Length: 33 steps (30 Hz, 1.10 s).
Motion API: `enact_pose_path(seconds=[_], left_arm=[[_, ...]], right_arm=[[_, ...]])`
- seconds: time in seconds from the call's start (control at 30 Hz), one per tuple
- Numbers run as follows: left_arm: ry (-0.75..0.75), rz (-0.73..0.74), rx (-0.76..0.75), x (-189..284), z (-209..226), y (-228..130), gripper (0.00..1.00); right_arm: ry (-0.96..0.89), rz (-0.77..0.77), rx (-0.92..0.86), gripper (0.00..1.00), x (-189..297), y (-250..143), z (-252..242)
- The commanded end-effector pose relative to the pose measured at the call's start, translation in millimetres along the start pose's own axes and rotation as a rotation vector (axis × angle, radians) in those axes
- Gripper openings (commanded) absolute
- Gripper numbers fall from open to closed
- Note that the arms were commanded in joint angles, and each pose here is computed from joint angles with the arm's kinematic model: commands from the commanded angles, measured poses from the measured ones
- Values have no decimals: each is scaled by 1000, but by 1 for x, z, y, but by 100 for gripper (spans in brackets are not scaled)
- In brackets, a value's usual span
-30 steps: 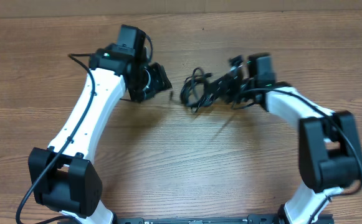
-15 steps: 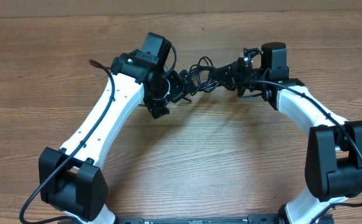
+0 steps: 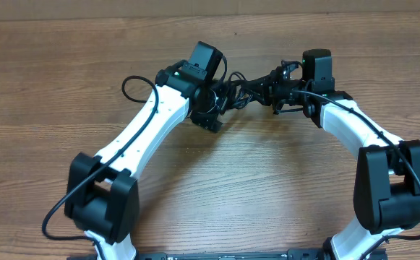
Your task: Untangle cables
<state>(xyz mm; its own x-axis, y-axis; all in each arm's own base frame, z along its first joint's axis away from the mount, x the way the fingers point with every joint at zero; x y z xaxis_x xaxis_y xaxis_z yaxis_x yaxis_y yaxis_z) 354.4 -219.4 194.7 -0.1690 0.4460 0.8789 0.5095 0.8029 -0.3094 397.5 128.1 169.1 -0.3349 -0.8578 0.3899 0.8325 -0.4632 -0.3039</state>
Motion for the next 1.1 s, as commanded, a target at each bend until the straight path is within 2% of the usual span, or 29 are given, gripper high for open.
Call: enact_pose_path(seconds=[0.0, 0.07, 0.1, 0.27, 0.33, 0.47, 0.57, 0.6, 0.63, 0.77, 0.9, 1.0, 1.07], left_arm=[[42, -22, 107, -16, 1, 11, 27], [49, -30, 85, -19, 2, 19, 8], [44, -41, 69, -17, 1, 24, 4], [-21, -125, -126, 5, -6, 81, 4], [-23, -139, -157, 10, -4, 95, 4], [-28, -152, -213, 18, -2, 114, 4], [-50, -97, -271, 20, -2, 114, 5], [-67, -59, -289, 20, -3, 111, 9], [-90, -15, -309, 20, -5, 107, 20], [-160, 146, -366, 21, -10, 90, 76], [-207, 303, -347, 24, -12, 72, 88], [-198, 330, -297, 23, -13, 67, 88], [-181, 343, -261, 20, -12, 63, 84]], right_arm=[[41, 45, 25, 4, 5, -10, 18], [50, 83, 26, 4, 5, -13, 19], [54, 97, 28, 4, 5, -15, 19], [17, 146, 21, 4, 5, -21, 9], [30, 189, 29, 4, 4, -26, 11], [80, 269, 79, 4, 4, -34, 19], [131, 290, 162, 4, 4, -36, 29], [140, 284, 182, 4, 4, -35, 31], [150, 269, 204, 4, 4, -34, 34], [138, 200, 209, 4, 3, -27, 34], [133, 185, 205, 4, 2, -26, 34], [132, 186, 194, 4, 2, -26, 34], [132, 186, 190, 4, 2, -26, 34]])
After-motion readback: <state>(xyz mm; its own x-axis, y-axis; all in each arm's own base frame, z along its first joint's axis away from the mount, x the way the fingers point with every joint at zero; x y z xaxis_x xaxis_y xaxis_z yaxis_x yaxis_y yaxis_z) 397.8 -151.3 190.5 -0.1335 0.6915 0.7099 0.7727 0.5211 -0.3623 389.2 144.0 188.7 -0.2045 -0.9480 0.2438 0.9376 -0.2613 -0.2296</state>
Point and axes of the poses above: each gripper's point midway between its finger pads, its own x axis back along the fingers, its own z axis along the line the jaws close on, y = z × x, the point moved 8 cm from there along x, back along the fingers, and after that the axes turned 1 degree about -x, right-handed, at the moved point
